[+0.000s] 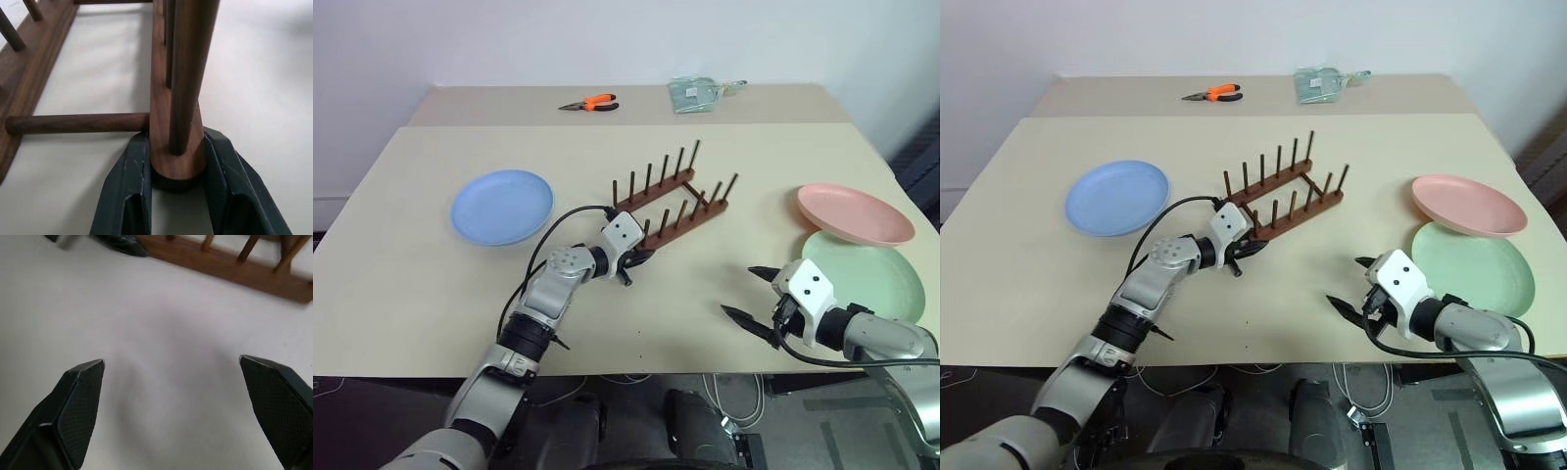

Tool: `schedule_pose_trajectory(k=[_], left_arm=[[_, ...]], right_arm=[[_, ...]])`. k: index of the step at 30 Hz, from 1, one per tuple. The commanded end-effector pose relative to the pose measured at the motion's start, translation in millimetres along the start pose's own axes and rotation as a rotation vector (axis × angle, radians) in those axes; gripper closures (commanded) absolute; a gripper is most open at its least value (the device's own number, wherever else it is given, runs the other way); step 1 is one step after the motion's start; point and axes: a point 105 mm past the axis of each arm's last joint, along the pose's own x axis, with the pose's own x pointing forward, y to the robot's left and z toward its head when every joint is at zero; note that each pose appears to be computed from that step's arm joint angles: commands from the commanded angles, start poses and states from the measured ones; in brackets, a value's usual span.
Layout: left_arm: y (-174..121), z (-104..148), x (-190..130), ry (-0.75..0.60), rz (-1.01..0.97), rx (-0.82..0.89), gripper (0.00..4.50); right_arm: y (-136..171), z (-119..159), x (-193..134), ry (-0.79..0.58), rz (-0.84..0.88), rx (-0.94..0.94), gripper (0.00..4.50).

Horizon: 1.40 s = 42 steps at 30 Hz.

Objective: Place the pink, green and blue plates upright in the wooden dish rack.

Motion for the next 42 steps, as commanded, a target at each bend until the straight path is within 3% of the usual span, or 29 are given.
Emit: schedule_pose_trajectory(k=[1,4,9,15,17,18,21,25,27,31,36,42], left_arm=[[-15.8,11.7,-13.8,-0.050,-0.252,0.097,3.72],[-11.7,5.9,-24.5,-0.003,-0.349,0.136,3.72],[1.2,2.3,-21.6,-0.003,-0.336,0.095,3.72],[12.1,-18.5,-32.5,0.081,-0.219,0.046,0.84],[13.8,-26.4,-47.2,0.100,-0.165,0.004,0.84],[11.3,-27.5,-54.8,0.093,-0.147,-0.043,1.00],[-9.8,-20.6,-69.7,0.048,-0.170,-0.145,2.26],[-46.8,-5.8,-62.7,0.009,-0.138,-0.133,4.37],[-50.4,-5.3,-51.2,0.012,-0.042,-0.128,4.43],[-37.4,-23.0,-30.1,0.122,0.210,-0.079,4.43],[-11.5,-25.4,-20.9,0.137,0.402,-0.153,4.43],[5.4,-27.2,-20.9,0.141,0.455,-0.161,4.43]], right_arm=[[-8.5,6.4,-8.2,-0.008,-0.017,-0.043,0.00],[-8.3,5.3,-9.5,-0.002,-0.006,-0.042,0.00],[0.4,2.9,-11.9,0.010,0.031,0.004,0.00],[6.0,3.5,-18.4,0.028,0.061,0.030,0.00],[7.3,3.6,-16.9,0.028,0.059,0.014,0.00],[7.2,2.3,-14.4,0.030,0.055,0.012,0.25],[7.3,-4.6,-7.3,0.048,0.049,0.015,1.31],[0.8,-12.4,7.8,0.057,0.009,-0.001,3.39],[-6.5,-17.1,14.4,0.072,-0.031,-0.028,4.45],[-25.2,-22.9,32.5,0.084,-0.136,-0.085,4.49],[-43.0,-23.3,52.4,0.094,-0.233,-0.116,4.49],[-59.1,-16.4,69.5,0.065,-0.311,-0.149,4.49]])
